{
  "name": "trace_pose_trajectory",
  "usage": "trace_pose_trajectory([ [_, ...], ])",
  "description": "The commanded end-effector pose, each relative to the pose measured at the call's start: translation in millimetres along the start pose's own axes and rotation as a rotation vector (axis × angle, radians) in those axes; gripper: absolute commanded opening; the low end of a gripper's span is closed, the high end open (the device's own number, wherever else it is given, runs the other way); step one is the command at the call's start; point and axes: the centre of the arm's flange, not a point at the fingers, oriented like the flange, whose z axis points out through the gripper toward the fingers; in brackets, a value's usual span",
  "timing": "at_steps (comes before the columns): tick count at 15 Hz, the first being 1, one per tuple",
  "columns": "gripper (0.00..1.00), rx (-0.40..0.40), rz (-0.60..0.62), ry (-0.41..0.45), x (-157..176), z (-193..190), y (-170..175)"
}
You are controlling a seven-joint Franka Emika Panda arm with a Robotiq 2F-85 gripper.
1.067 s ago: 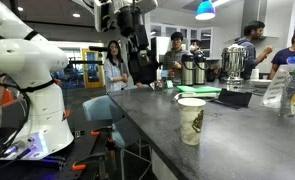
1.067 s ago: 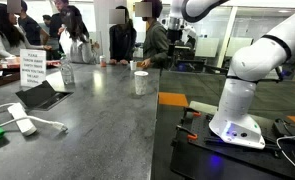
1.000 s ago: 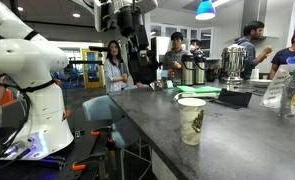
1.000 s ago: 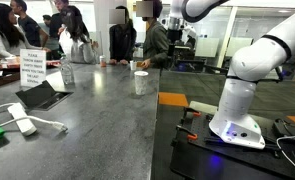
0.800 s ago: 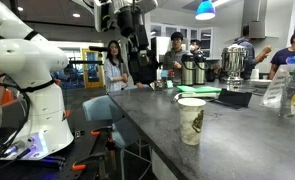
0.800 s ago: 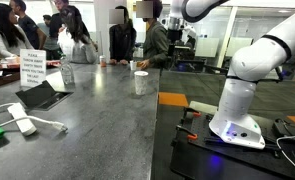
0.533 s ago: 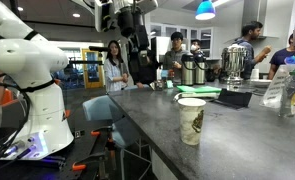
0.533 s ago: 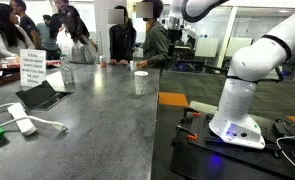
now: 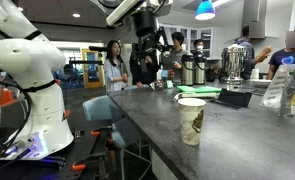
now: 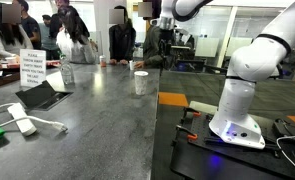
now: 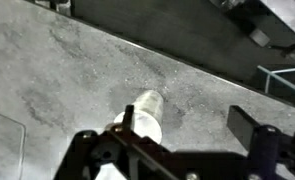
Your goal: Take the blue marker out of the white cup
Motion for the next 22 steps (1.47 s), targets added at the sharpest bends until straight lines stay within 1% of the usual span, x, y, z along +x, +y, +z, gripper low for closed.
trace_pose_trajectory([
  [1, 1.00, 0.001, -0.204, 0.015, 26.1, 15.9, 36.1],
  [4, 1.00, 0.000, -0.375, 0.035, 45.0, 35.7, 46.3],
  [8, 1.00, 0.013, -0.609, 0.051, 64.2, 57.3, 47.4],
  [14, 1.00, 0.069, -0.947, 0.073, 79.2, 73.1, 54.3],
  [15, 1.00, 0.072, -0.971, 0.073, 80.8, 76.1, 53.7],
  [16, 0.87, 0.080, -0.990, 0.074, 82.1, 80.0, 53.5],
  [17, 0.87, 0.082, -1.001, 0.070, 83.1, 83.9, 53.8],
  [18, 0.80, 0.083, -1.004, 0.064, 84.4, 88.1, 55.4],
  [19, 0.70, 0.087, -0.999, 0.060, 85.5, 92.0, 57.3],
  [21, 0.73, 0.091, -0.990, 0.053, 88.1, 97.6, 62.1],
  [22, 0.68, 0.093, -0.994, 0.046, 90.1, 100.4, 65.5],
])
